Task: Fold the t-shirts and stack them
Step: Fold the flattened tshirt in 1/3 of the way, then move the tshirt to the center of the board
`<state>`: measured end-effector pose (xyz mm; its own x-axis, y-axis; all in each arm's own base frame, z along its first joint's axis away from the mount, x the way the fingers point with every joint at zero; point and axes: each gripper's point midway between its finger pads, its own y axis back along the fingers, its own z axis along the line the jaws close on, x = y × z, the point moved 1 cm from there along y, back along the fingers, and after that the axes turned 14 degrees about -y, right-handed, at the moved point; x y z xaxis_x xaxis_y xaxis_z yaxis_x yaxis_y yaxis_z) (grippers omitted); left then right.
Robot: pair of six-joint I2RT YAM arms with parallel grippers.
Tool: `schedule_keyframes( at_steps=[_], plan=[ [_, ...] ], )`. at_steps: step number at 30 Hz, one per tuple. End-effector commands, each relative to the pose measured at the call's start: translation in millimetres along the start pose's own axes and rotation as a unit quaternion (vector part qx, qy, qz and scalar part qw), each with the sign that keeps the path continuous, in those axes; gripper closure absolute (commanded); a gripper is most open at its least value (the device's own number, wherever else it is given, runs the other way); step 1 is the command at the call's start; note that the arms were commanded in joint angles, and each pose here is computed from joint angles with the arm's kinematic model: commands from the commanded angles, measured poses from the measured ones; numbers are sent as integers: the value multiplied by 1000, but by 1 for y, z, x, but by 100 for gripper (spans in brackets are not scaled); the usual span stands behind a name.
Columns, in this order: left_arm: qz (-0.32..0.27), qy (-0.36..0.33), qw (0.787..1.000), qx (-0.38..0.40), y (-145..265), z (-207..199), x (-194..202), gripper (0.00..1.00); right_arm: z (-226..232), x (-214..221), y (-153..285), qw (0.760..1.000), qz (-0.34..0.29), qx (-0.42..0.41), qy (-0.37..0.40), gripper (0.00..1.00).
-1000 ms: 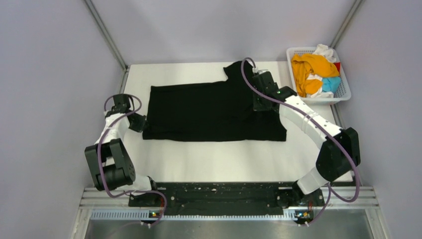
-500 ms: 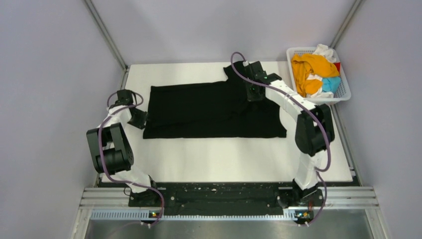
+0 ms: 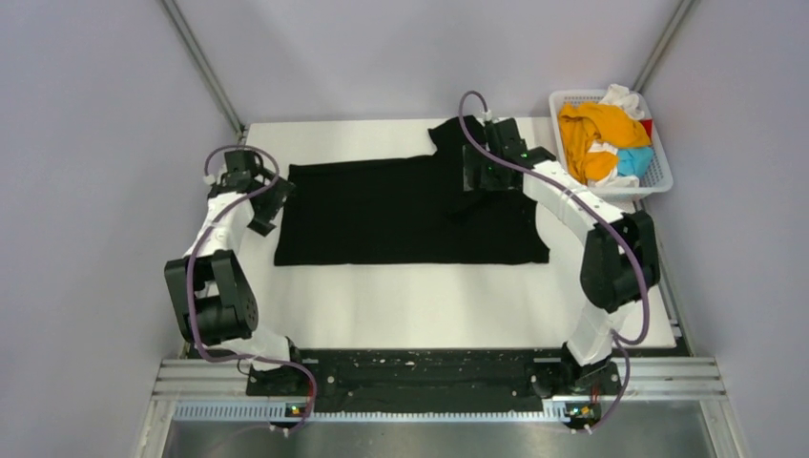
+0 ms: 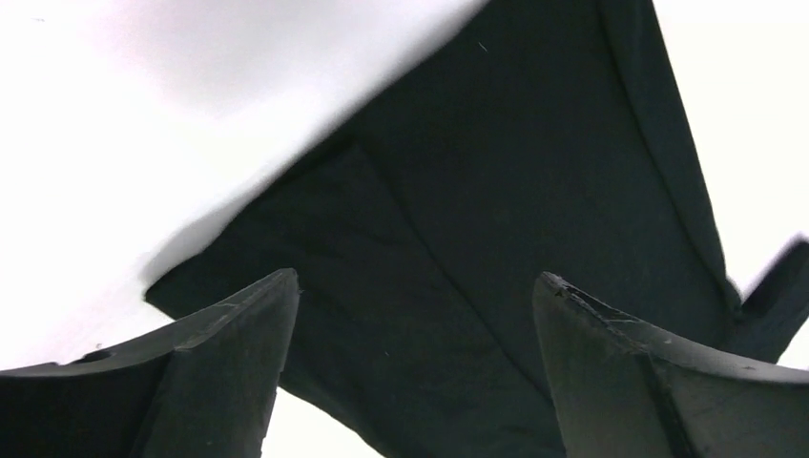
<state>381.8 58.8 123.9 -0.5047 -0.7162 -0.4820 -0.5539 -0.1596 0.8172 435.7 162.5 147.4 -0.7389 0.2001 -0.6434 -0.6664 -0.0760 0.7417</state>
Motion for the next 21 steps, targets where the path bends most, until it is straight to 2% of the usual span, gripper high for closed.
schedule_keyframes(
  at_steps=[1, 5, 8, 15, 21],
  plan=[
    [9, -73, 996, 45, 10, -36, 25, 1, 19, 18, 18, 995, 8, -91, -37, 1],
    [55, -115, 990, 55, -1, -49, 59, 1, 37, 50, 2, 985, 63, -148, -58, 1],
    [78, -124, 988, 46, -8, -43, 76, 1, 41, 54, -16, 983, 67, -154, -69, 1],
    [93, -127, 987, 26, -8, -26, 89, 1, 63, 36, -64, 983, 54, -161, -73, 1],
    [92, -125, 988, 26, 0, -23, 90, 1, 87, -13, -86, 981, -6, -175, -80, 1]
  ],
)
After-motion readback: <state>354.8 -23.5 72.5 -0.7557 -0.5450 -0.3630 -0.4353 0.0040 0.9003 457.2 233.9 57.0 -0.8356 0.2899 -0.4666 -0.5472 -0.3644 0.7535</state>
